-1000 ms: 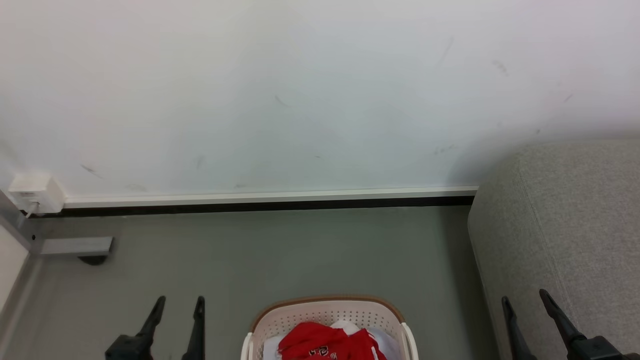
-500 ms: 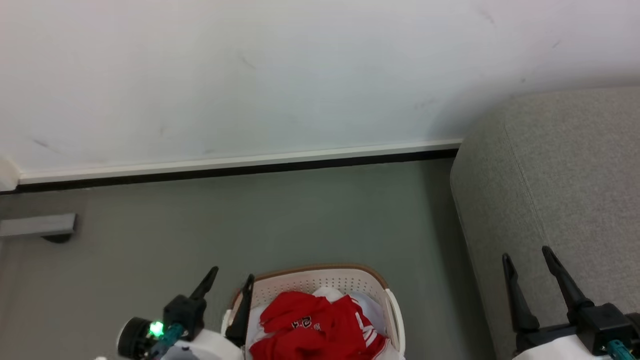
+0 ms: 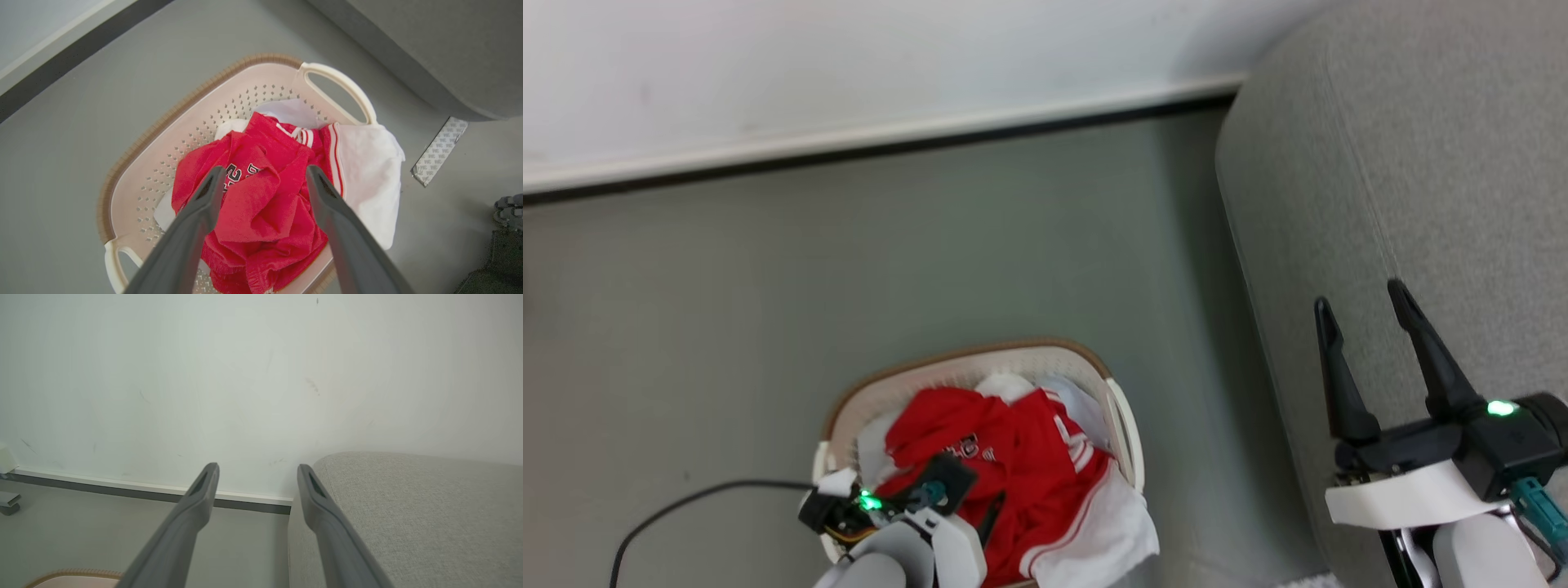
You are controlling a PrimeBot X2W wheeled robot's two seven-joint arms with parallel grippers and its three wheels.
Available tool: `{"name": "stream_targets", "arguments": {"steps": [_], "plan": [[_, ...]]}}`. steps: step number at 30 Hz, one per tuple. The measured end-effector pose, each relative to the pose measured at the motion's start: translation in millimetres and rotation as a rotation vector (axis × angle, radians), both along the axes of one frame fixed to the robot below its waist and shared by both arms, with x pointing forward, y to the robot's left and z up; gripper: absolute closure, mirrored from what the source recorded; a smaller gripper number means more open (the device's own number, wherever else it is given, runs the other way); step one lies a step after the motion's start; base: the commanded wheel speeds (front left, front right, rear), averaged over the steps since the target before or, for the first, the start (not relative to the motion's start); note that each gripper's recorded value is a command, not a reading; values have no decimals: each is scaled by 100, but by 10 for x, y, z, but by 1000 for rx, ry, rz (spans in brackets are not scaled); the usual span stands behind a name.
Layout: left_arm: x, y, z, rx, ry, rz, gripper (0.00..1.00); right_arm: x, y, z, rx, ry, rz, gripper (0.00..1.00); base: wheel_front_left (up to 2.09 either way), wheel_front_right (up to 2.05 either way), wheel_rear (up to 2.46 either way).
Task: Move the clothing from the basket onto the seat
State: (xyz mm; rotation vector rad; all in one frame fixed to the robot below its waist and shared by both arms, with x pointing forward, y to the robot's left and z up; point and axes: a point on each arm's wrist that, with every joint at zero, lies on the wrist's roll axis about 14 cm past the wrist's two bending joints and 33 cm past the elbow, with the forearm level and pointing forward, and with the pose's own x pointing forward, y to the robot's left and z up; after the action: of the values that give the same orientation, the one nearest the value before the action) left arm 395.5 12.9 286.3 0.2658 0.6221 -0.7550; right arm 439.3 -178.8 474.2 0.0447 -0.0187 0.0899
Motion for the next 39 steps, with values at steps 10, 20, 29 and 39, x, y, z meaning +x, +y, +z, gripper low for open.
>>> {"name": "stream_targets", "arguments": {"steps": [10, 20, 29, 39], "plan": [[-25, -23, -757, 134, 215, -118, 0, 255, 8, -163, 24, 10, 5, 0, 0, 0, 0], [43, 243, -1349, 276, 362, -133, 0, 453, -26, -329, 50, 18, 2, 0, 0, 0, 0], [-26, 53, -1542, 248, 403, -180, 68, 472, -68, -571, 47, 72, -9, 0, 0, 0, 0], [299, -117, -1166, 50, 303, -20, 100, 441, -131, -406, 45, 43, -28, 0, 0, 0, 0]]}}
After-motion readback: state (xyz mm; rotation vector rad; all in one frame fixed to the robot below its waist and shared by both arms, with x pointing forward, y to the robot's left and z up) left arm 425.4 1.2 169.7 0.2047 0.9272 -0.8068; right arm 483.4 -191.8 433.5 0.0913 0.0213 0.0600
